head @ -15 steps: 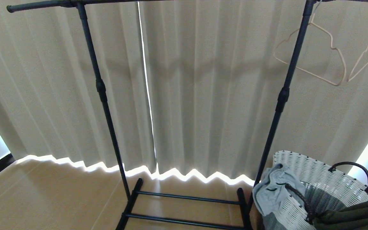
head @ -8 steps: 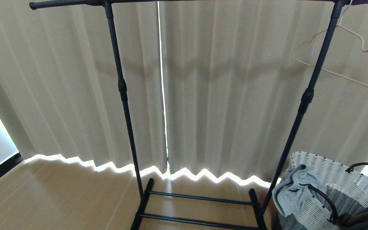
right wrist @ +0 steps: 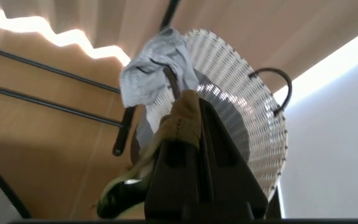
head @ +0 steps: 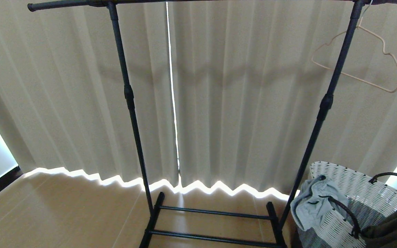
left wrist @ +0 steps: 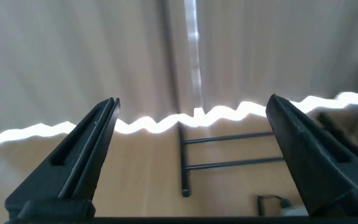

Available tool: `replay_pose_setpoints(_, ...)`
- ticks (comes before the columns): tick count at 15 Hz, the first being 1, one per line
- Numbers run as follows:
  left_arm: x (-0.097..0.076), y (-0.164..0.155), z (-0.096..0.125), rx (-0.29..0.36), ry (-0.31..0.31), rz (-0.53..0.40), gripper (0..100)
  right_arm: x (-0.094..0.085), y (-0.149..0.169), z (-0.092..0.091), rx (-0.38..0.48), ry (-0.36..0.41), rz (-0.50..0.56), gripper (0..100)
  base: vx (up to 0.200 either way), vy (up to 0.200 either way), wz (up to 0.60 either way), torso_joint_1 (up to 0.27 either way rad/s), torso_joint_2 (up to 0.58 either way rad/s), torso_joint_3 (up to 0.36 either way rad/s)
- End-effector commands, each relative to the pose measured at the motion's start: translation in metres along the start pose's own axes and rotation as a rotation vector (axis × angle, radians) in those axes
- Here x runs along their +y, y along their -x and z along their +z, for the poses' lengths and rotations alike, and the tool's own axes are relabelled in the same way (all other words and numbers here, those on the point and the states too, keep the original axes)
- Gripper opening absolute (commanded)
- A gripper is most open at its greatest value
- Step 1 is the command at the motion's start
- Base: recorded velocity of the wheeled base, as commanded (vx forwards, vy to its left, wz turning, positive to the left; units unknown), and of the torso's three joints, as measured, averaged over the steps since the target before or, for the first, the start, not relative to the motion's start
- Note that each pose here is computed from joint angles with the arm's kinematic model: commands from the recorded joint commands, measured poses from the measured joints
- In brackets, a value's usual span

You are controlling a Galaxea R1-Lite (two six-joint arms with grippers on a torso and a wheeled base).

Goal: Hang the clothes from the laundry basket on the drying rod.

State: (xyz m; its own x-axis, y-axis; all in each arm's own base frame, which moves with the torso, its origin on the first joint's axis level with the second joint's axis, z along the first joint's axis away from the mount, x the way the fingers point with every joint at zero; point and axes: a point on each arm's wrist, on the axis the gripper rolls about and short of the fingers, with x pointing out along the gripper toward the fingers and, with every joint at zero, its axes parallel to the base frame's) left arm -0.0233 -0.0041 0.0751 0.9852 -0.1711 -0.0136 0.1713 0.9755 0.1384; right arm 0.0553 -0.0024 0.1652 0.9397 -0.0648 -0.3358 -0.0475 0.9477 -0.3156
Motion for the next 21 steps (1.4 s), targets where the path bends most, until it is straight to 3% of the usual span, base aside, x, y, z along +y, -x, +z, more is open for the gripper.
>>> replay_pose_setpoints(1, 0.0, 0.0, 0.001, -0.004, -0.005, -0.016, 100, -0.004, 0.001, 0.014, -0.046, 0.0, 0.02, 0, 0.0, 0.0, 0.0, 0.0, 0.0, 0.0)
replay_pose_setpoints(3, -0.001, 0.002, 0.006, -0.031, -0.027, -0.065, 100, -0.006, 0.001, 0.024, -0.08, 0.001, 0.052, 0, 0.0, 0.0, 0.0, 0.0, 0.0, 0.0)
replay_pose_setpoints(4, -0.001, 0.008, 0.027, -0.103, -0.045, -0.162, 100, -0.008, 0.002, 0.031, -0.112, 0.001, 0.089, 0, 0.0, 0.0, 0.0, 0.0, 0.0, 0.0)
replay_pose_setpoints(6, 0.001, 0.006, 0.062, -0.125, -0.061, -0.281, 100, -0.008, 0.002, 0.042, -0.147, 0.0, 0.144, 0, 0.0, 0.0, 0.0, 0.0, 0.0, 0.0)
replay_pose_setpoints(8, 0.008, -0.01, 0.098, -0.083, -0.051, -0.373, 100, -0.006, 0.002, 0.058, -0.197, -0.036, 0.234, 0, 0.0, 0.0, 0.0, 0.0, 0.0, 0.0)
replay_pose_setpoints(10, 0.013, -0.034, 0.117, -0.046, -0.05, -0.467, 100, -0.001, 0.003, 0.071, -0.228, -0.101, 0.344, 0, 0.0, 0.0, 0.0, 0.0, 0.0, 0.0)
replay_pose_setpoints(11, 0.018, -0.065, 0.128, -0.001, -0.062, -0.52, 100, 0.001, 0.002, 0.082, -0.233, -0.146, 0.389, 0, 0.0, 0.0, 0.0, 0.0, 0.0, 0.0)
replay_pose_setpoints(14, 0.015, -0.108, 0.134, 0.036, -0.057, -0.631, 100, 0.001, -0.005, 0.09, -0.231, -0.152, 0.396, 0, 0.0, 0.0, 0.0, 0.0, 0.0, 0.0)
replay_pose_setpoints(15, 0.005, -0.128, 0.14, 0.038, -0.067, -0.697, 100, 0.002, -0.007, 0.093, -0.229, -0.162, 0.414, 0, 0.0, 0.0, 0.0, 0.0, 0.0, 0.0)
replay_pose_setpoints(17, -0.037, -0.154, 0.162, 0.06, -0.103, -0.789, 100, 0.005, -0.004, 0.095, -0.238, -0.203, 0.516, 0, 0.0, 0.0, 0.0, 0.0, 0.0, 0.0)
replay_pose_setpoints(19, -0.083, -0.169, 0.165, 0.144, -0.094, -0.845, 100, 0.006, -0.004, 0.101, -0.251, -0.208, 0.551, 0, 0.0, 0.0, 0.0, 0.0, 0.0, 0.0)
replay_pose_setpoints(20, -0.091, -0.171, 0.164, 0.159, -0.097, -0.862, 100, 0.006, -0.005, 0.103, -0.25, -0.207, 0.557, 0, 0.0, 0.0, 0.0, 0.0, 0.0, 0.0)
replay_pose_setpoints(21, -0.123, -0.178, 0.158, 0.22, -0.113, -0.945, 100, 0.008, -0.005, 0.107, -0.258, -0.201, 0.581, 0, 0.0, 0.0, 0.0, 0.0, 0.0, 0.0)
